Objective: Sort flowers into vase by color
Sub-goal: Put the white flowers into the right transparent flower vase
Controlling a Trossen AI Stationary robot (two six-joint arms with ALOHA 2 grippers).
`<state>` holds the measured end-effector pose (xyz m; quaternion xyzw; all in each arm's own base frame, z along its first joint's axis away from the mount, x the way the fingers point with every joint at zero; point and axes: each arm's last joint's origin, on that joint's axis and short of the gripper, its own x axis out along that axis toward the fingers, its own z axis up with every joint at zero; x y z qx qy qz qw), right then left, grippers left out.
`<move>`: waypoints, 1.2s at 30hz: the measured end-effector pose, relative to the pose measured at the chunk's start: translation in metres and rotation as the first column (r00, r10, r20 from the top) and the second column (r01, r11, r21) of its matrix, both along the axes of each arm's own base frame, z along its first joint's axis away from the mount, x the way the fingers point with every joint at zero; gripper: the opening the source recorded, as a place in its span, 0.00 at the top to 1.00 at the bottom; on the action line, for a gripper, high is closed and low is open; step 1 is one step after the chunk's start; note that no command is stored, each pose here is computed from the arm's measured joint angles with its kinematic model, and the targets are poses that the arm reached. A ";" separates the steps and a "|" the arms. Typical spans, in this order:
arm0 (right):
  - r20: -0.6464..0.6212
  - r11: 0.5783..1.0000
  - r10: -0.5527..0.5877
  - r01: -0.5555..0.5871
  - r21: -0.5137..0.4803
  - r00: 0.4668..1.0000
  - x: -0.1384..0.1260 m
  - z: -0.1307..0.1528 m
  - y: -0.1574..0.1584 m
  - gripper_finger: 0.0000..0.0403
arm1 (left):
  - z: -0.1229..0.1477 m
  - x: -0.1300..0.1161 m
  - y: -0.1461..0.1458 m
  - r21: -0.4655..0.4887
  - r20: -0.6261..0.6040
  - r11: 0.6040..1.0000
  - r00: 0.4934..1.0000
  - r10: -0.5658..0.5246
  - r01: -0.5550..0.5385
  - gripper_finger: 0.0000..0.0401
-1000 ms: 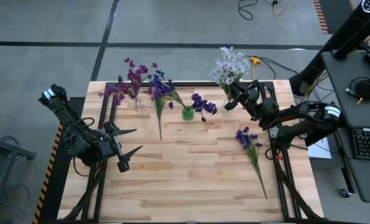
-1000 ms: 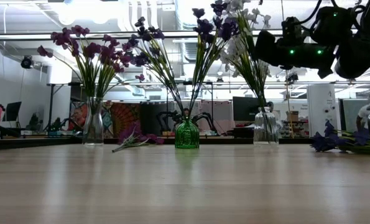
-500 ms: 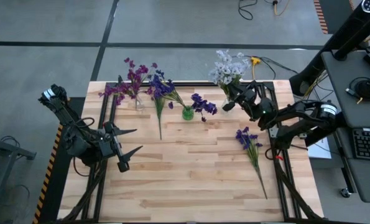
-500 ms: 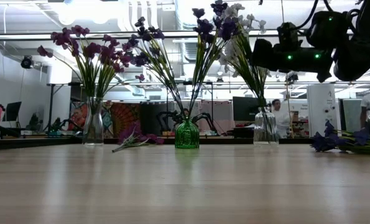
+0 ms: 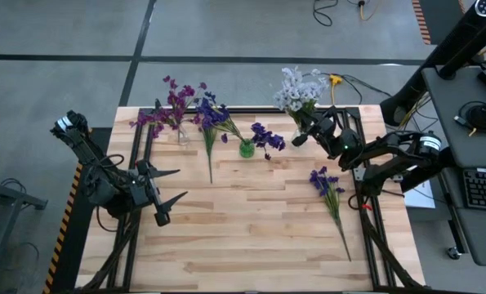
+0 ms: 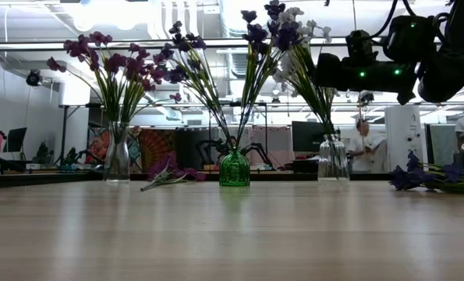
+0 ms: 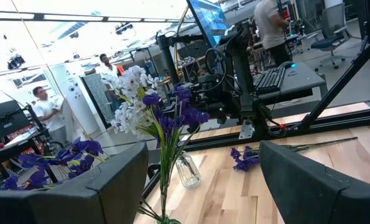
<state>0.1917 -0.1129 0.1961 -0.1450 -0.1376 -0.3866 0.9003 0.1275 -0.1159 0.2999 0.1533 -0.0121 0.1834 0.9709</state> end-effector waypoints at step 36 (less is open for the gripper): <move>0.014 1.000 0.008 -0.009 0.018 1.000 0.000 0.000 0.000 0.94 | 0.000 0.000 0.000 0.000 0.000 1.000 1.000 0.000 0.000 0.29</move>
